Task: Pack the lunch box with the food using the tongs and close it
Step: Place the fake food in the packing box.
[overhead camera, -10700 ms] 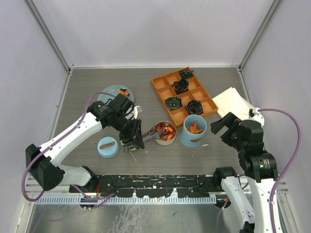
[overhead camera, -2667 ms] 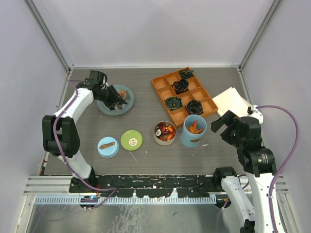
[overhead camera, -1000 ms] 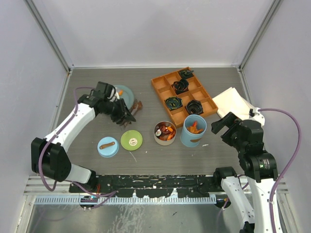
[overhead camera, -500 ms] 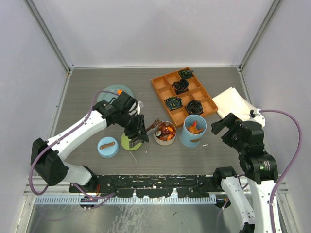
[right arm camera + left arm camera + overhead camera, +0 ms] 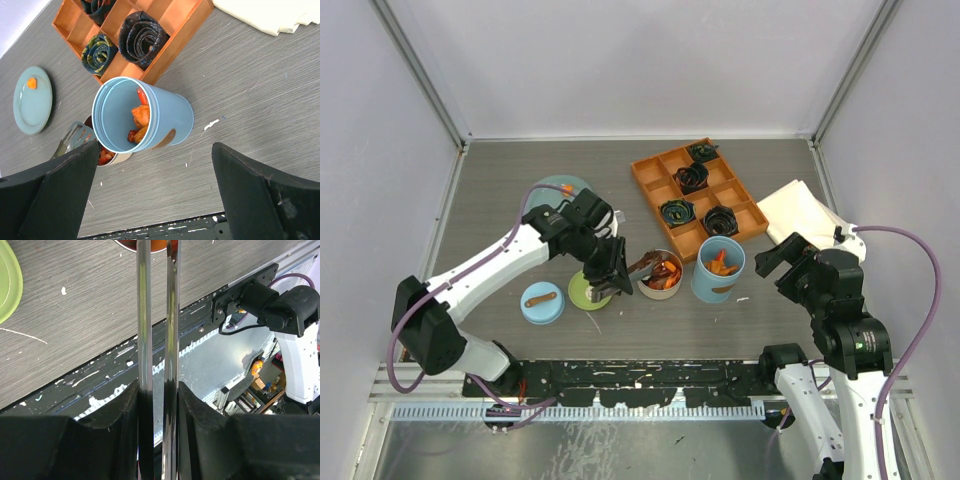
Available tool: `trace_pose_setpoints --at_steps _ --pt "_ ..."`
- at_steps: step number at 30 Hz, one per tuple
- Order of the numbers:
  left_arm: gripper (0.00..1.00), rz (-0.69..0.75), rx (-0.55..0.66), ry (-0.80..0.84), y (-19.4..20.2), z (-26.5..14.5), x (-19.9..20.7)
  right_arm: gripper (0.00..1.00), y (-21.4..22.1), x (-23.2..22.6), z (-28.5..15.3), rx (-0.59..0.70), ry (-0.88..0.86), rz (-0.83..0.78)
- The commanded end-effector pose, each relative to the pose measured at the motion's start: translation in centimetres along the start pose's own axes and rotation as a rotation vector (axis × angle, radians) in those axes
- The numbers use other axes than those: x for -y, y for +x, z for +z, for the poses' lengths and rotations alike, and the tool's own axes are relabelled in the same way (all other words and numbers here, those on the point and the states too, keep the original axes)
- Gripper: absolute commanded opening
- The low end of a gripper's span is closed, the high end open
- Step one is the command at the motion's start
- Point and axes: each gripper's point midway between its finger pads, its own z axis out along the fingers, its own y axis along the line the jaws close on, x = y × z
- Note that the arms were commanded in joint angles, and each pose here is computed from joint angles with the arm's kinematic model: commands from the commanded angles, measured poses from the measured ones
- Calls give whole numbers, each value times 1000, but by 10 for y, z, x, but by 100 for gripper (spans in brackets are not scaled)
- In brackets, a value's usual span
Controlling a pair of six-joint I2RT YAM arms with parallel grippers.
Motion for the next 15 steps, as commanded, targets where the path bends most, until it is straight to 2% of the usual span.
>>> trace_pose_setpoints --at_steps 1,5,15 --pt "32 54 41 37 -9 -9 15 100 -12 -7 -6 46 -26 15" --pt "36 61 47 37 -11 -8 17 100 -12 -7 -6 46 -24 14" --pt "36 65 108 23 -21 -16 20 100 -13 -7 -6 47 -22 11"
